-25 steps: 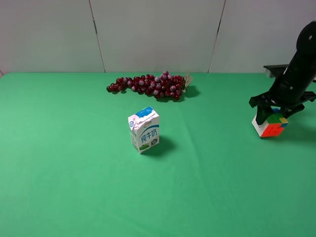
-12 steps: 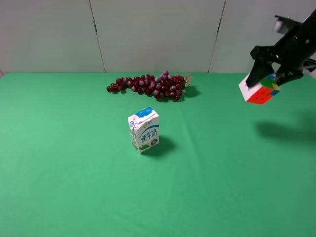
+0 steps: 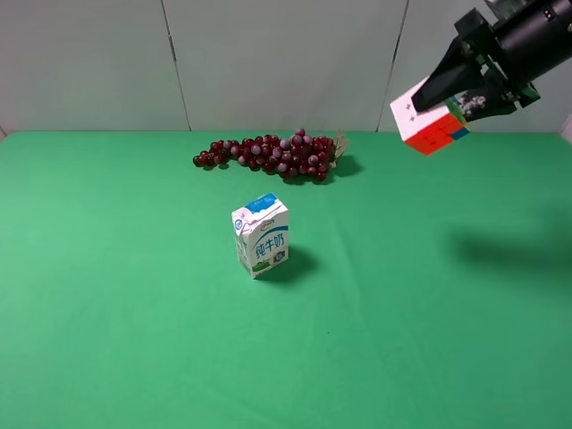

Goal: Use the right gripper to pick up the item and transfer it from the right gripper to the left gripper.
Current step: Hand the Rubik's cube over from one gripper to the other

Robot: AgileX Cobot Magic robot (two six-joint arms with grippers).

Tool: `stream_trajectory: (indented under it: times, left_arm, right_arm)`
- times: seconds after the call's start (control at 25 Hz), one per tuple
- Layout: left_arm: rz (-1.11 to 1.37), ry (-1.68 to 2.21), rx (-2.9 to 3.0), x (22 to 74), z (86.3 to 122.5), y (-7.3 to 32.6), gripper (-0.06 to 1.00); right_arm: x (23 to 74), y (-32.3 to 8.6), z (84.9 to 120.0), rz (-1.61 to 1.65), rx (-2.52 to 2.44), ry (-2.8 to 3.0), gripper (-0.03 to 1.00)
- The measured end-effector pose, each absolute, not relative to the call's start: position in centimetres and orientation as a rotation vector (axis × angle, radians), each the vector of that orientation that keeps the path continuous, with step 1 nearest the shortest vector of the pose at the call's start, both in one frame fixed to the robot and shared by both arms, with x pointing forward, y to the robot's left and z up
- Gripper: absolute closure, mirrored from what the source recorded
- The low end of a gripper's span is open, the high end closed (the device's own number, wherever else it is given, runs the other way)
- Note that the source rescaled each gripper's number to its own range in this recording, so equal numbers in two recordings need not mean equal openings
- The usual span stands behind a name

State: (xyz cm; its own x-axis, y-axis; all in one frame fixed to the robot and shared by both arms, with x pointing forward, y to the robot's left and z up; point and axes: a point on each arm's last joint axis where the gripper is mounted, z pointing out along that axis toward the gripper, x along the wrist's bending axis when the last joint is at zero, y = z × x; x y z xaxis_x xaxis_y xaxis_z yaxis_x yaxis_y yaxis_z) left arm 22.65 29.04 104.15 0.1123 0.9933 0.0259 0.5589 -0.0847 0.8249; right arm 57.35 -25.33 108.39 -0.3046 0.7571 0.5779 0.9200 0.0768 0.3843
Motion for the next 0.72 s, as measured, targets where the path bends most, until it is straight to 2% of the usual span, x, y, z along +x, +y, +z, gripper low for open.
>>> stream_trajectory:
  times: [0.36, 0.72]
  left_arm:
    - [0.831, 1.522, 1.727, 22.7, 104.1, 29.0, 0.17]
    - [0.831, 1.522, 1.727, 22.7, 104.1, 29.0, 0.17]
  right_arm:
    - [57.3, -24.5, 108.8, -1.111, -1.633, -2.106, 0.93]
    - [55.6, -18.2, 108.7, -1.039, -1.376, -2.241, 0.93]
